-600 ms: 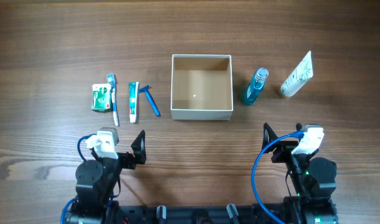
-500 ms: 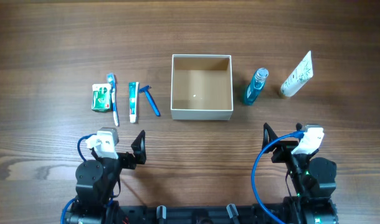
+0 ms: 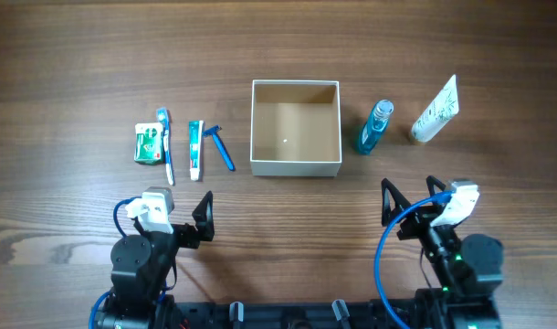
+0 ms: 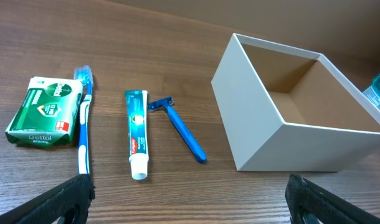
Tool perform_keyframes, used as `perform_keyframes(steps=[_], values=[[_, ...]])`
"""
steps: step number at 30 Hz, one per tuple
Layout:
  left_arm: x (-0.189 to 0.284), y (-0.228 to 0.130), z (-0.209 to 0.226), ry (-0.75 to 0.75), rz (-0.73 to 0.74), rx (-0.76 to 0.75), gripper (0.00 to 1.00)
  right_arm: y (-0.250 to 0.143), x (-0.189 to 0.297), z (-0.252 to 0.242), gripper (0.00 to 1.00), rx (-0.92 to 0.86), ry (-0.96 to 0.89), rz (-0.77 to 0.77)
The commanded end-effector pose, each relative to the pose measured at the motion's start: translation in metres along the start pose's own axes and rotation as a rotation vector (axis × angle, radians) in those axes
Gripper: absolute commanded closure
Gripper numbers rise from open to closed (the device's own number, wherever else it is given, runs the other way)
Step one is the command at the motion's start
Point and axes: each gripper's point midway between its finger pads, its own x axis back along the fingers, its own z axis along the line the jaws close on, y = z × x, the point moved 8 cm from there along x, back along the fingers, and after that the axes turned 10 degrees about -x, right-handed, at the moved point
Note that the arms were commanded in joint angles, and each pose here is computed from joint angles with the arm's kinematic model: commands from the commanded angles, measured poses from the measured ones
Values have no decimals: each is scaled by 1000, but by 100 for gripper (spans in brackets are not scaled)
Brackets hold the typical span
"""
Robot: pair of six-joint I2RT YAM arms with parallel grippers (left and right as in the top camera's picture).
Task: Pack container
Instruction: 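Reach the right gripper to the blue Listerine bottle and grasp it, then carry the Listerine bottle into the box and release it upright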
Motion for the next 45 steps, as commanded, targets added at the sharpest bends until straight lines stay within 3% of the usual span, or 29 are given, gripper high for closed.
perform_keyframes(steps=[1,7,10,13,14,17,23,24,25,26,28,33,34,38,40,45], values=[[0,-1,0,-12,-3,-18,0,63,15,44,0,19,67,22],[0,-1,0,-13,-3,-18,0,166,-36,83,0,-22,-106,371],[0,-1,0,-13,-3,-18,0,189,-81,88,0,-6,-222,572],[0,-1,0,-12,-3,-18,0,177,-131,108,0,-24,-70,743],[0,-1,0,-12,-3,-18,0,167,-146,103,0,-28,-98,774],[0,-1,0,-12,-3,-18,0,145,-177,63,0,-86,-423,802],[0,-1,0,-13,-3,-18,0,76,-217,18,1,-214,-643,1034],[0,-1,0,-12,-3,-18,0,67,-218,12,3,-220,-670,1061],[0,-1,0,-13,-3,-18,0,59,-218,7,11,-224,-689,1086],[0,-1,0,-13,-3,-18,0,53,-219,4,22,-222,-692,1091],[0,-1,0,-13,-3,-18,0,46,-219,-1,34,-220,-703,1098],[0,-1,0,-12,-3,-18,0,45,-219,-9,38,-170,-760,1067],[0,-1,0,-12,-3,-18,0,46,-220,-11,54,-154,-769,1054],[0,-1,0,-12,-3,-18,0,59,-217,-7,69,-85,-748,1012],[0,-1,0,-12,-3,-18,0,79,-205,5,79,-61,-701,955],[0,-1,0,-13,-3,-18,0,149,-137,86,85,46,-457,682]])
